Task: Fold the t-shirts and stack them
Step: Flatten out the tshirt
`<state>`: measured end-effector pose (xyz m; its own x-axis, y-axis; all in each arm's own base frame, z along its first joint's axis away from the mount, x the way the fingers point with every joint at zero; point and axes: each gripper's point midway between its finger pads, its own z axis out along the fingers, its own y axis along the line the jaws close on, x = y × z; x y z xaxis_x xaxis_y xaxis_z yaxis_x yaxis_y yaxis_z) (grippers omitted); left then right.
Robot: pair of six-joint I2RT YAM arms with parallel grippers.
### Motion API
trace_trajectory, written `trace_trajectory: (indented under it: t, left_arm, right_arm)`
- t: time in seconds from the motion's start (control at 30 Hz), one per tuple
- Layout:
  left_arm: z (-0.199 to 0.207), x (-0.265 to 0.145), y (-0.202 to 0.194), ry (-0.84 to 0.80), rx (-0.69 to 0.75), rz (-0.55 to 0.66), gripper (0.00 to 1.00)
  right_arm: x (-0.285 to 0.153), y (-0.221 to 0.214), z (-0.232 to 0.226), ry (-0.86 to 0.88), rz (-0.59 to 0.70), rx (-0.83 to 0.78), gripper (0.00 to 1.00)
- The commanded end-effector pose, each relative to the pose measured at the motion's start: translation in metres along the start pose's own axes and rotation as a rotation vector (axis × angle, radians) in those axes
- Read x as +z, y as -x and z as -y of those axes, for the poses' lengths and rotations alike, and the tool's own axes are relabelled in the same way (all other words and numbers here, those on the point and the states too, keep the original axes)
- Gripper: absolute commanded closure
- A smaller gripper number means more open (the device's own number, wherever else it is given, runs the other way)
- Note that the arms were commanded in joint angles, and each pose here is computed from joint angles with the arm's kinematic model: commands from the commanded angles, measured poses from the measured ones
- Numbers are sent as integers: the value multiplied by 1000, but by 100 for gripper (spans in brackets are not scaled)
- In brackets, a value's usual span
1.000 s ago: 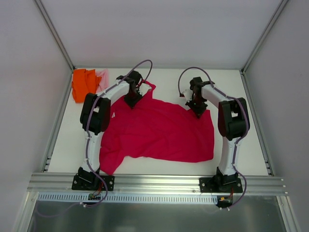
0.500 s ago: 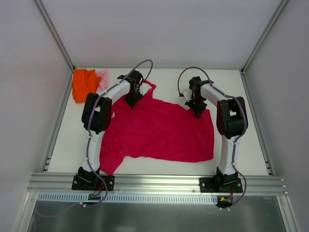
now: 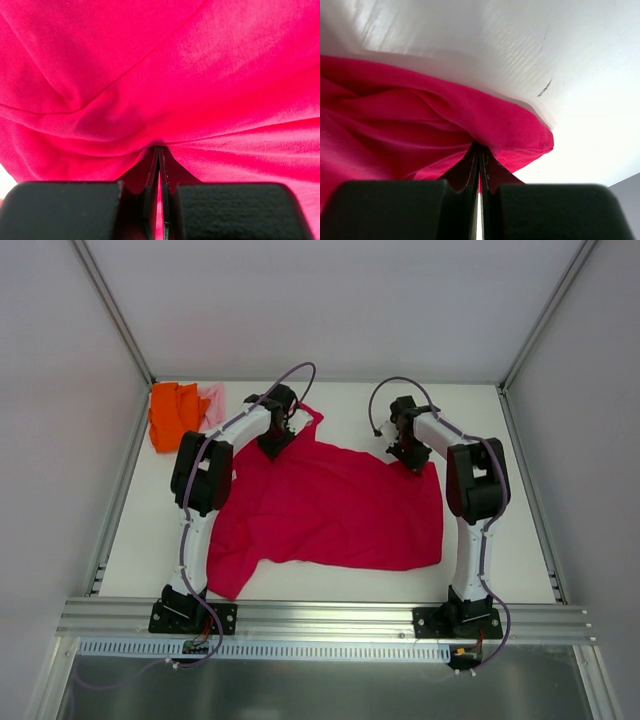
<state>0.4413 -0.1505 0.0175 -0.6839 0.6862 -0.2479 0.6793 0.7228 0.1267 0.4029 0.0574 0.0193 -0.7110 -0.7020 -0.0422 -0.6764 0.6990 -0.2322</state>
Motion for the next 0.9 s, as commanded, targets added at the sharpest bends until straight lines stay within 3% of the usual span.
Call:
trace_trajectory:
  t: [0.0, 0.73, 0.83, 0.87]
  left_arm:
    - [-18, 20, -6, 50, -48, -47, 100]
    - [-28, -5, 35, 74, -169, 74, 100]
    - [-29, -14, 37, 84, -173, 106, 100]
    - [-30, -25, 41, 99, -169, 165, 100]
  right_arm:
    - [3, 6, 19, -61, 0, -4, 99]
    - [-5, 48, 74, -252, 47, 11, 99]
    - [-16, 52, 78, -273, 89, 35, 99]
    - [-23, 58, 82, -296, 140, 51, 99]
